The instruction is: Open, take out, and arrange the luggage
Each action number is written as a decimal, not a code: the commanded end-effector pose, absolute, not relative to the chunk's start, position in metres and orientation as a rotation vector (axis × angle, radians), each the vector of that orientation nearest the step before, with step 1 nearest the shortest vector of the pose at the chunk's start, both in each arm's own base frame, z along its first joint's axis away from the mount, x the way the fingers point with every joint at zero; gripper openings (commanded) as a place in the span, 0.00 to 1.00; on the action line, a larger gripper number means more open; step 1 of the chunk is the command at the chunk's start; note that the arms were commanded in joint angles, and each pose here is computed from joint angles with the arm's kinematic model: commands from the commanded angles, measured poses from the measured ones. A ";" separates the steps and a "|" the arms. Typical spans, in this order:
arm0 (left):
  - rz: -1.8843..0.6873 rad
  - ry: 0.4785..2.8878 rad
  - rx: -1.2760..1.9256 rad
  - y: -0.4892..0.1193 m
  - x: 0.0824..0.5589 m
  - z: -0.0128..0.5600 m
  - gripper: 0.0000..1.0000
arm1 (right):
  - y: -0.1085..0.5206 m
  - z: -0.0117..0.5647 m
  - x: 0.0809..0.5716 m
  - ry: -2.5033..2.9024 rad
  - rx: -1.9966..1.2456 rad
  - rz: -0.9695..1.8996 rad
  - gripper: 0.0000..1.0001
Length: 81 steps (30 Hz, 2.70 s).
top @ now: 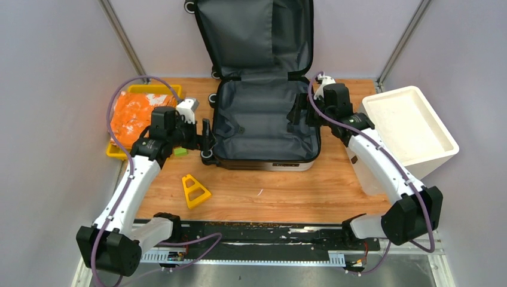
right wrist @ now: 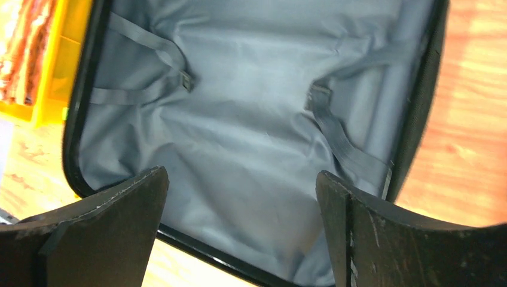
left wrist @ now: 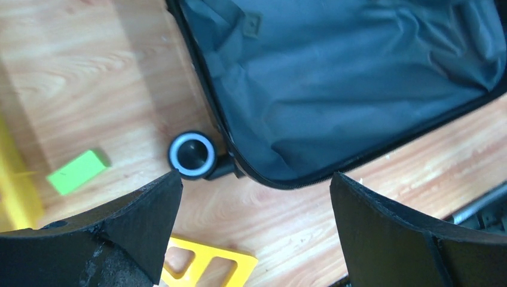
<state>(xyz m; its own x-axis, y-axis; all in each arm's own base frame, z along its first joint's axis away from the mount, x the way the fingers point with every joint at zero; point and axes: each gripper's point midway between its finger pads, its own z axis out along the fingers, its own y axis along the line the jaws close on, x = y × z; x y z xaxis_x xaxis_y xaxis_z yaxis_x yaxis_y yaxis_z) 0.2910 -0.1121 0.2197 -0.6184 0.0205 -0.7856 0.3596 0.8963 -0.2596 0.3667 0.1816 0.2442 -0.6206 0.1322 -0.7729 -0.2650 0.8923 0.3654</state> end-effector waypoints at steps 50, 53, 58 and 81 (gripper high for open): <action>-0.560 1.648 0.517 -0.120 0.187 0.366 1.00 | 0.102 0.373 0.216 1.625 -0.004 0.587 1.00; -0.585 1.638 0.511 -0.123 0.189 0.369 1.00 | 0.102 0.367 0.217 1.634 0.015 0.597 1.00; -0.638 1.656 0.469 -0.129 0.199 0.367 1.00 | 0.100 0.364 0.219 1.638 0.009 0.574 1.00; -0.618 1.719 0.321 -0.120 0.216 0.340 1.00 | 0.112 0.341 0.229 1.736 0.031 0.614 1.00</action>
